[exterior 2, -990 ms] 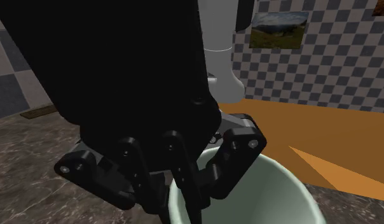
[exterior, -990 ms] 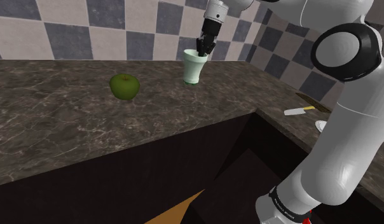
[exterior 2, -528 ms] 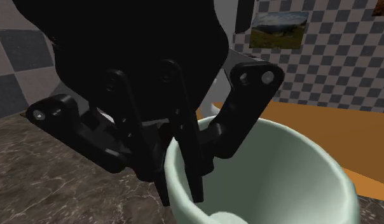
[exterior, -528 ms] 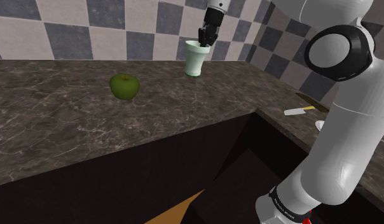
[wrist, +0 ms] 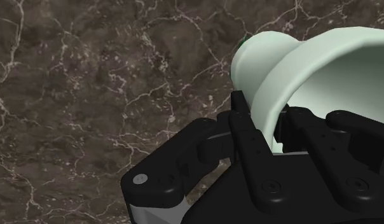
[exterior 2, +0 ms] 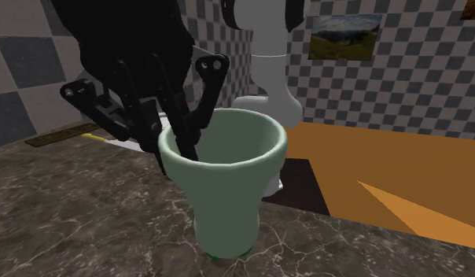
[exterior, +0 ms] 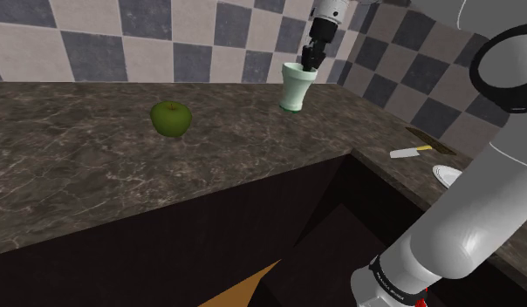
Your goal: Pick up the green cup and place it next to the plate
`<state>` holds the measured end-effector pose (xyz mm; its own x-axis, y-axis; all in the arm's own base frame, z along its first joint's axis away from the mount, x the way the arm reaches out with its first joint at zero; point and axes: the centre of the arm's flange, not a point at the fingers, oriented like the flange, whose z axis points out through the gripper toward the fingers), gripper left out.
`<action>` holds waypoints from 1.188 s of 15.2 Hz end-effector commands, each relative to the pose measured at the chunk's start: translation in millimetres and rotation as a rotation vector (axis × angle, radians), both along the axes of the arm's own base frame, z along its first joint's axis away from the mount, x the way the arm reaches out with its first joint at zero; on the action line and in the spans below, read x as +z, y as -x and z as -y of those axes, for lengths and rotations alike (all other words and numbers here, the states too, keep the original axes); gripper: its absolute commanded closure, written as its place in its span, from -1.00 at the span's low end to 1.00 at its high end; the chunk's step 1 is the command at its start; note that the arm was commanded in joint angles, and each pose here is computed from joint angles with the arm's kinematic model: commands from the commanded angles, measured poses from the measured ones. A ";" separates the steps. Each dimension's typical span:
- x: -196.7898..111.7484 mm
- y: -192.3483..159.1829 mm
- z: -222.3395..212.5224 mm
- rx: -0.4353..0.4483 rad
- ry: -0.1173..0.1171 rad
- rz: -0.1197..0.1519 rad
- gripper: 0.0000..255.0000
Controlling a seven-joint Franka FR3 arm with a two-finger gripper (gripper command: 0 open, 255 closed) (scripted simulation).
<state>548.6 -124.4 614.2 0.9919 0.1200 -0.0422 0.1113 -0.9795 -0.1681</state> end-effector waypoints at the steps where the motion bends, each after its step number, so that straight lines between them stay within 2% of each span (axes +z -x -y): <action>1: 1.3 21.8 16.9 0.001 -0.001 0.001 1.00; 18: 1.5 195.7 158.7 0.001 -0.001 0.001 1.00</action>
